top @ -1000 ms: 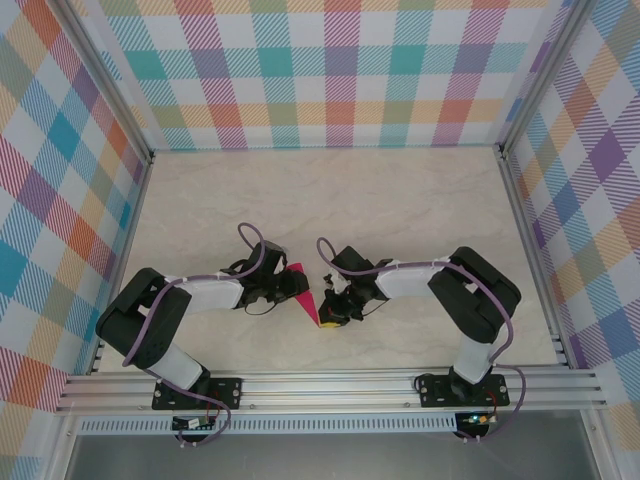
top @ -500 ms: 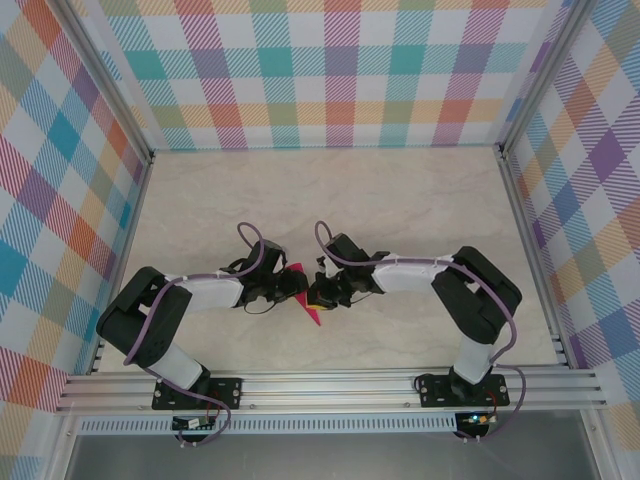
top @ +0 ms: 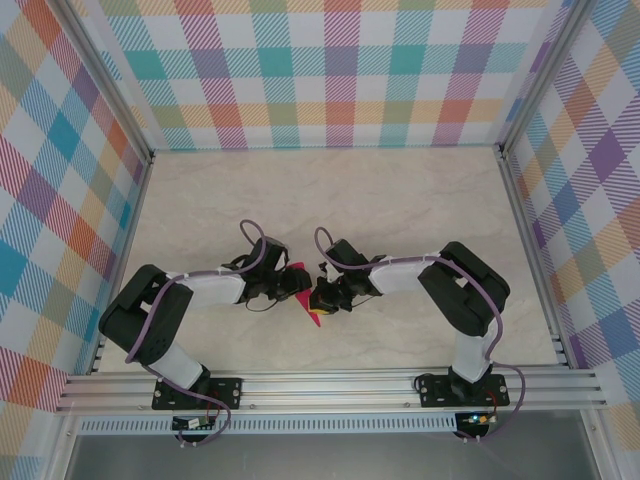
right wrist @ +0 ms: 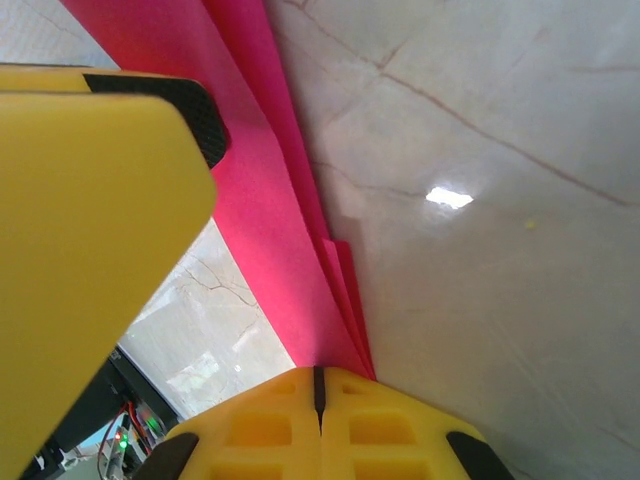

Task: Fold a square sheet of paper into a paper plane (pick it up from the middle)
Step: Fold the wing for the fifth time at the center of the table.

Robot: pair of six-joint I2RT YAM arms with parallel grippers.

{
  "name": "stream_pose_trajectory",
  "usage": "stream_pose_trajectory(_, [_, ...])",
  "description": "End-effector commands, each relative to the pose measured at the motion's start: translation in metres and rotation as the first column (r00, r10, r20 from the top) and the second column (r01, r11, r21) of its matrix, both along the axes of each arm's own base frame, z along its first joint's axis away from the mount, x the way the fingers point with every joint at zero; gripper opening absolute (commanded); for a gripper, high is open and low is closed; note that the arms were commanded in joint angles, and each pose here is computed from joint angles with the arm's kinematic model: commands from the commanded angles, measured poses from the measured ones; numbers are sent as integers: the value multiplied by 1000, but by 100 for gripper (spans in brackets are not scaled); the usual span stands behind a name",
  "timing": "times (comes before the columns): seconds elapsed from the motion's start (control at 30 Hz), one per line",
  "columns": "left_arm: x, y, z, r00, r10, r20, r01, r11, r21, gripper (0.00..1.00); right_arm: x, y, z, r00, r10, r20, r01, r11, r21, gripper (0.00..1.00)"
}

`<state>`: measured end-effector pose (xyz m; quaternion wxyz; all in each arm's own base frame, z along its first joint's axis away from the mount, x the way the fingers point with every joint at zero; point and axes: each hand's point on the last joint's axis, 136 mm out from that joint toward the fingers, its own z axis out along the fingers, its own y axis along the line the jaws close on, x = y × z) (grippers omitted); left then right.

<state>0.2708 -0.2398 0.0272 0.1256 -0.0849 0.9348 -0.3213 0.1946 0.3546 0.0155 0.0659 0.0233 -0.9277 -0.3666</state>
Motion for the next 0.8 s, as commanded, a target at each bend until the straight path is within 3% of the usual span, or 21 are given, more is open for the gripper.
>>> stream_pose_trajectory(0.0, [1, 7, 6, 1000, -25, 18, 24, 997, 68, 42, -30, -37, -37, 993, 16, -117, -35, 986, -165, 1])
stream_pose_trajectory(0.23, [14, 20, 46, 988, 4, 157, -11, 999, 41, 42, -29, -43, -41, 992, 1, -126, -27, 979, -201, 0])
stream_pose_trajectory(0.53, [12, 17, 37, 988, -12, 151, 12, 1000, 0, 34, -29, -44, -43, 992, 4, -130, -31, 978, -208, 0])
stream_pose_trajectory(0.77, [18, 23, 16, 991, 10, 133, -17, 999, 49, 33, -30, -46, -43, 991, 10, -130, -38, 975, -217, 0])
